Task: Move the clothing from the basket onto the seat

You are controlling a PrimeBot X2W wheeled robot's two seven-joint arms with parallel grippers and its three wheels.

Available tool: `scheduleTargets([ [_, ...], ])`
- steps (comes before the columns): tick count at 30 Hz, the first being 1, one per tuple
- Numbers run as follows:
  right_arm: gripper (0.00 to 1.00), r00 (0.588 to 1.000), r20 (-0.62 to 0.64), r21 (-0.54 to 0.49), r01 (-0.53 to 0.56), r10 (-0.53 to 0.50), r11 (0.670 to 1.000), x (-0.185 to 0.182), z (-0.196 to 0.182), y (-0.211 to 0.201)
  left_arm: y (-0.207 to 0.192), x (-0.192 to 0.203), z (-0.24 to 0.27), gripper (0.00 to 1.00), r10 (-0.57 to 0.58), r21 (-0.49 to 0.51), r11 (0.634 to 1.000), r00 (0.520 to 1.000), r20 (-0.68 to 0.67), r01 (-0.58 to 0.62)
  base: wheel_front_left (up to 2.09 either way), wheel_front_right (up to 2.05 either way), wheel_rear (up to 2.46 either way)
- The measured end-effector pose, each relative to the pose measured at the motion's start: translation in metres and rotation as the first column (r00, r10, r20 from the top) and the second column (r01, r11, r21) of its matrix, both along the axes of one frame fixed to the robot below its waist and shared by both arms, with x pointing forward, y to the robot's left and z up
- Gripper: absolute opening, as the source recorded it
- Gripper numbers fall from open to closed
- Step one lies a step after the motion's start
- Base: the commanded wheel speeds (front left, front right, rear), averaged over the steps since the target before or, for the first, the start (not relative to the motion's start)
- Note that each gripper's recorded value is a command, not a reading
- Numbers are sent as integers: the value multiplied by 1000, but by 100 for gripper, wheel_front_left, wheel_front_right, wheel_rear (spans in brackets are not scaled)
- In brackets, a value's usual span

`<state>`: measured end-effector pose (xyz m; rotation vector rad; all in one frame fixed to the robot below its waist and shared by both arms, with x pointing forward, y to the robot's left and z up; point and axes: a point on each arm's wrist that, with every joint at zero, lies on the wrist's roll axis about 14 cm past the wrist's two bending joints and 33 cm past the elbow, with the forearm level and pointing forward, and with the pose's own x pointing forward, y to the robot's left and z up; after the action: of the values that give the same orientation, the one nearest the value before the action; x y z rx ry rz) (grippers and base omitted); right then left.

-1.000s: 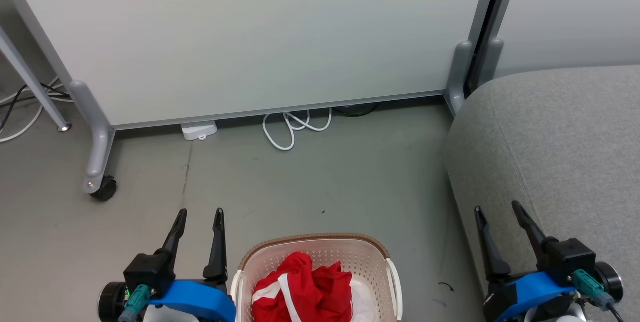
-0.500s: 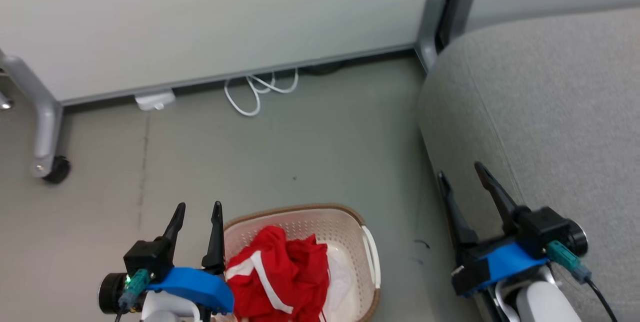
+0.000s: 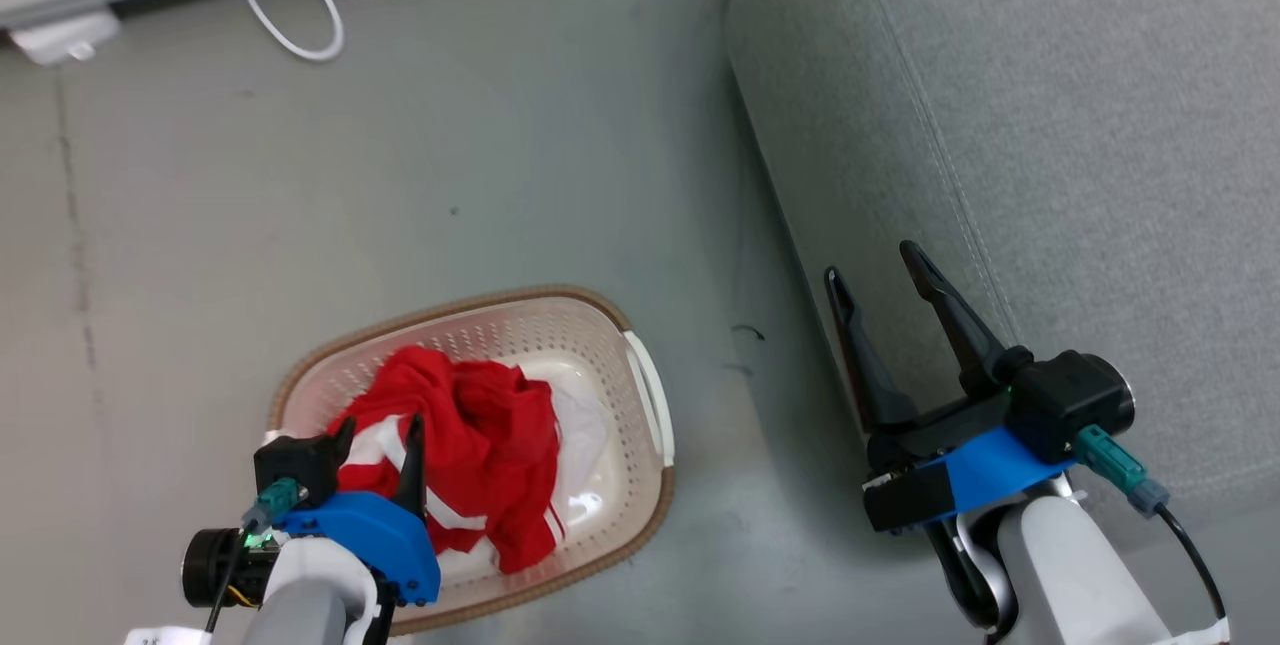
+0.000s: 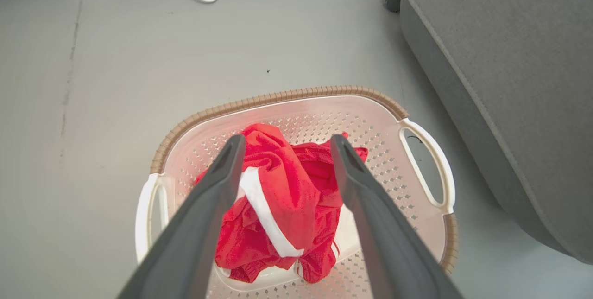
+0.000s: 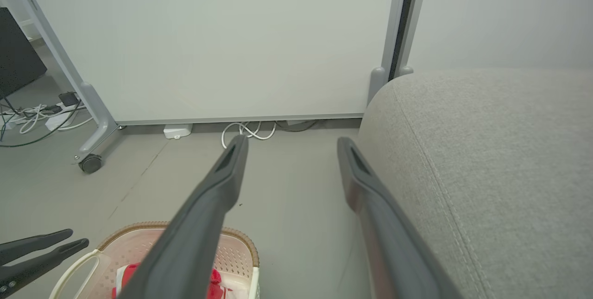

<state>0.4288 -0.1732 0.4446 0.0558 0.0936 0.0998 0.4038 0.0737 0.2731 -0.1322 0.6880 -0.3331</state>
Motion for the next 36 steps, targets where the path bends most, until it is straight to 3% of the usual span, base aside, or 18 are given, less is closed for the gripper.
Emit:
scheduleTargets([
  [10, 100, 994, -100, 13, 56, -54, 998, 3, -41, -18, -13, -14, -78, 100, -29, 18, 999, 969, -247, 35, 0, 0, 0],
  [33, 100, 978, -196, 16, 77, -73, 997, 8, -83, -25, -15, -8, -150, 100, 17, 122, 992, 915, -404, 36, 0, 0, 0],
  [34, 100, 977, -198, 13, 81, -76, 997, 8, -84, -27, -16, -8, -151, 93, 16, 121, 992, 912, -410, 37, 0, 0, 0],
  [36, 100, 976, -201, 11, 84, -80, 996, 7, -85, -28, -17, -7, -153, 0, 16, 121, 992, 909, -416, 38, 0, 0, 0],
])
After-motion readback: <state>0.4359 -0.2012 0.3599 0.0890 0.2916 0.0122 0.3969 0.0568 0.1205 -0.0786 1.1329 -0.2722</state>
